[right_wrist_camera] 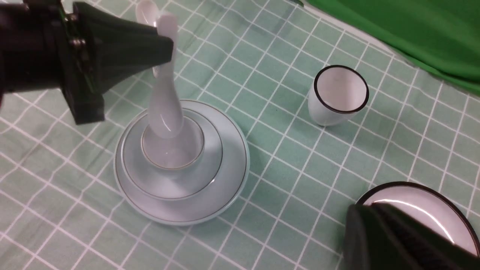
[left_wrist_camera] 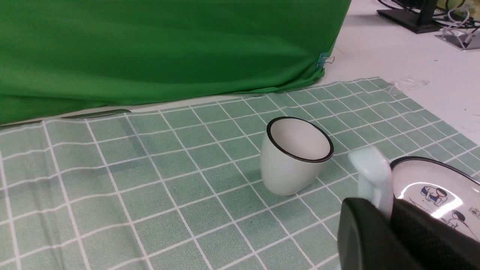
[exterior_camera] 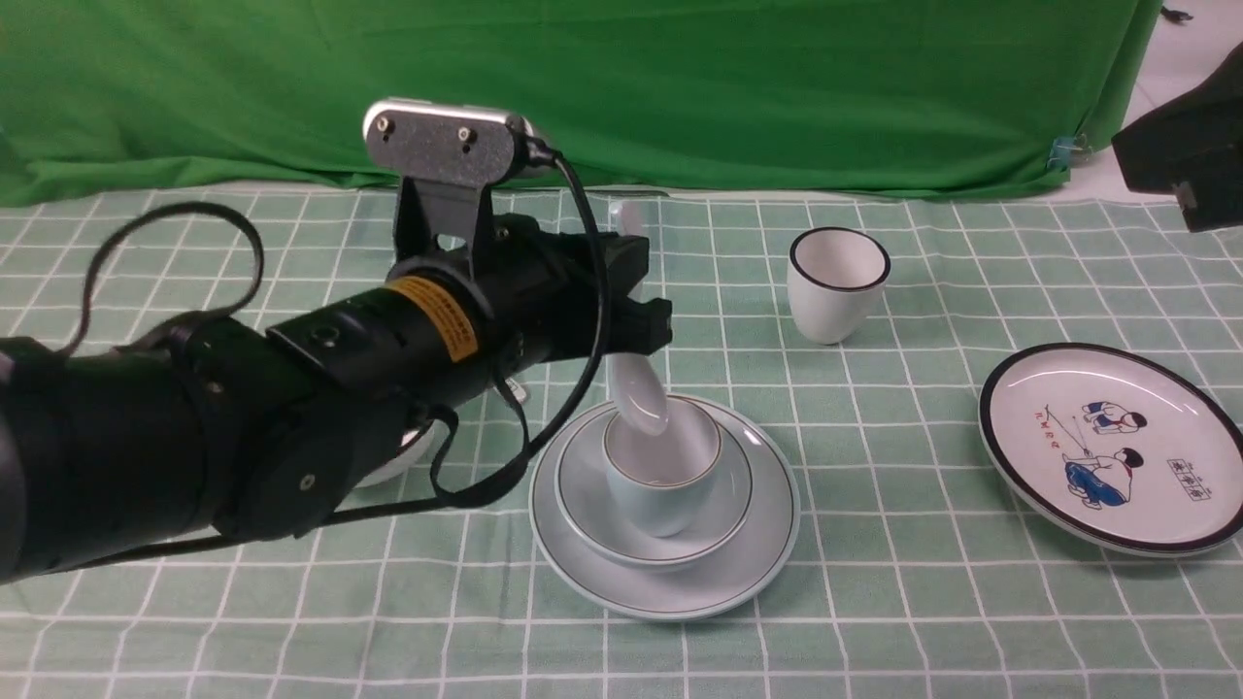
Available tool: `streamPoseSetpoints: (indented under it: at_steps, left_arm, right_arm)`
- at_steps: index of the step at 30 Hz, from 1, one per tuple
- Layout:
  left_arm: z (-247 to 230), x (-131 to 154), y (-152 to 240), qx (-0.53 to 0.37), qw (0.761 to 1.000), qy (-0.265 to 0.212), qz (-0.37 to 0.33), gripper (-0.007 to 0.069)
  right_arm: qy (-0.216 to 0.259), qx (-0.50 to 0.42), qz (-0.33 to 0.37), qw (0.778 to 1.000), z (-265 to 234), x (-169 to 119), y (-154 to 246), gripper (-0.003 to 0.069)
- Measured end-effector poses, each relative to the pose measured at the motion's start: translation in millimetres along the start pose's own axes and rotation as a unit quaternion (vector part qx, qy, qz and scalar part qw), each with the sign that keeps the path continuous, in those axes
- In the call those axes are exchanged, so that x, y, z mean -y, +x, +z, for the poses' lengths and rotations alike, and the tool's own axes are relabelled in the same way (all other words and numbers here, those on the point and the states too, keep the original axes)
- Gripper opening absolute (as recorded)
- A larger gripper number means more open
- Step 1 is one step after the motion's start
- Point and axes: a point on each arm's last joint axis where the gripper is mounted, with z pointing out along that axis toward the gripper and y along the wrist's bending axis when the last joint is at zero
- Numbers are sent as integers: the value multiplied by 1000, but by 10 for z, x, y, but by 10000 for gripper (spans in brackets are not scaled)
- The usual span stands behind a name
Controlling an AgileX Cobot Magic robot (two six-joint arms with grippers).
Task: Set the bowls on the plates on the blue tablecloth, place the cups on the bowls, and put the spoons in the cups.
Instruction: 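Move the spoon over the cup on the saucer and lower it toward the cup with the left gripper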
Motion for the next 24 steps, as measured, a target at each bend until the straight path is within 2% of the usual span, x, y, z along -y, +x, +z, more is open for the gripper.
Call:
streamPoseSetpoints:
  at_steps: [16, 19, 24]
  left_arm:
    - [121, -50, 359, -36, 999, 10, 24, 43]
    - [130, -65, 431, -47, 999, 8, 24, 62]
    - [145, -55, 417, -28, 999, 16, 30, 174]
  right_arm:
    - [0, 1, 7, 1000, 0, -1, -2, 35]
    - [0, 1, 7, 1000, 0, -1, -2, 35]
    - [0, 1, 7, 1000, 0, -1, -2, 35]
